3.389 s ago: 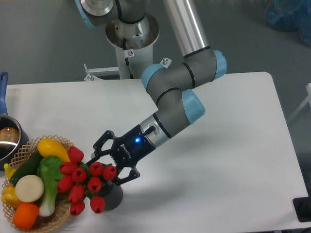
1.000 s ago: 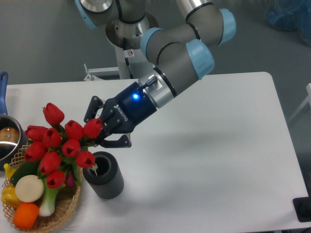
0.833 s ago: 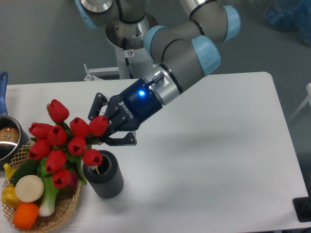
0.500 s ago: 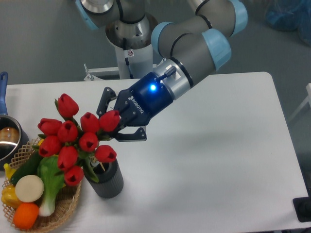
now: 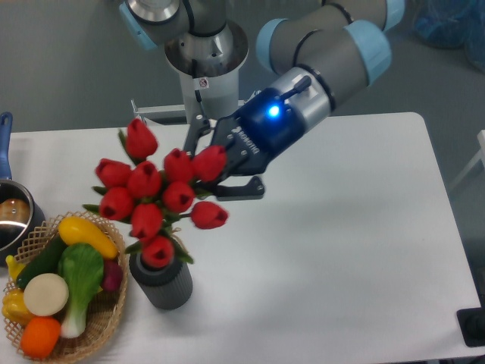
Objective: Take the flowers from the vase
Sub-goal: 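Carry the tulip bunch away from the vase over the open table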
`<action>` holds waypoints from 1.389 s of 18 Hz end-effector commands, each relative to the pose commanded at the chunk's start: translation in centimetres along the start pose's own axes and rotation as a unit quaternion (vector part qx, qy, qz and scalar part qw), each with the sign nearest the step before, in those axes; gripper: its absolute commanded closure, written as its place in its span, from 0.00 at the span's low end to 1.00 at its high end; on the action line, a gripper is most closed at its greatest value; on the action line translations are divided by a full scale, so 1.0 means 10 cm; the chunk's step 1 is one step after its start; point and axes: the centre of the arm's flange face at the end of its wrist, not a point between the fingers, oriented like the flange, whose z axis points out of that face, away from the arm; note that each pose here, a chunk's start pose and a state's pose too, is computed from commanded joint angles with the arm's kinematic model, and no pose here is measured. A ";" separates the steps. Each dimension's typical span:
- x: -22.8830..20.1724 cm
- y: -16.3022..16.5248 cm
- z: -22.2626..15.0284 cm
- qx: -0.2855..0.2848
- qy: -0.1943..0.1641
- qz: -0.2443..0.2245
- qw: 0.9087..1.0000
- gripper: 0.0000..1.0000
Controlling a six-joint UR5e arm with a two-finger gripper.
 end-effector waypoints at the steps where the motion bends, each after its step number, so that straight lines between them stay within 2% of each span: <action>1: -0.03 -0.03 -0.10 0.000 -0.010 0.002 1.000 1.00; 8: -0.25 -0.23 -0.83 0.008 -0.072 0.024 0.997 1.00; 13: -0.31 -0.32 -1.22 -0.001 -0.111 0.088 0.990 1.00; 15: -0.36 -0.25 -1.25 -0.045 -0.140 0.121 0.982 1.00; 17: -0.29 -0.21 -1.29 -0.106 -0.176 0.141 0.968 1.00; 19: -0.30 -0.08 -1.32 -0.144 -0.198 0.133 0.960 1.00; 23: -0.18 -0.04 -1.29 -0.209 -0.229 0.121 0.943 1.00; 25: -0.14 0.05 -1.09 -0.252 -0.226 0.105 0.935 1.00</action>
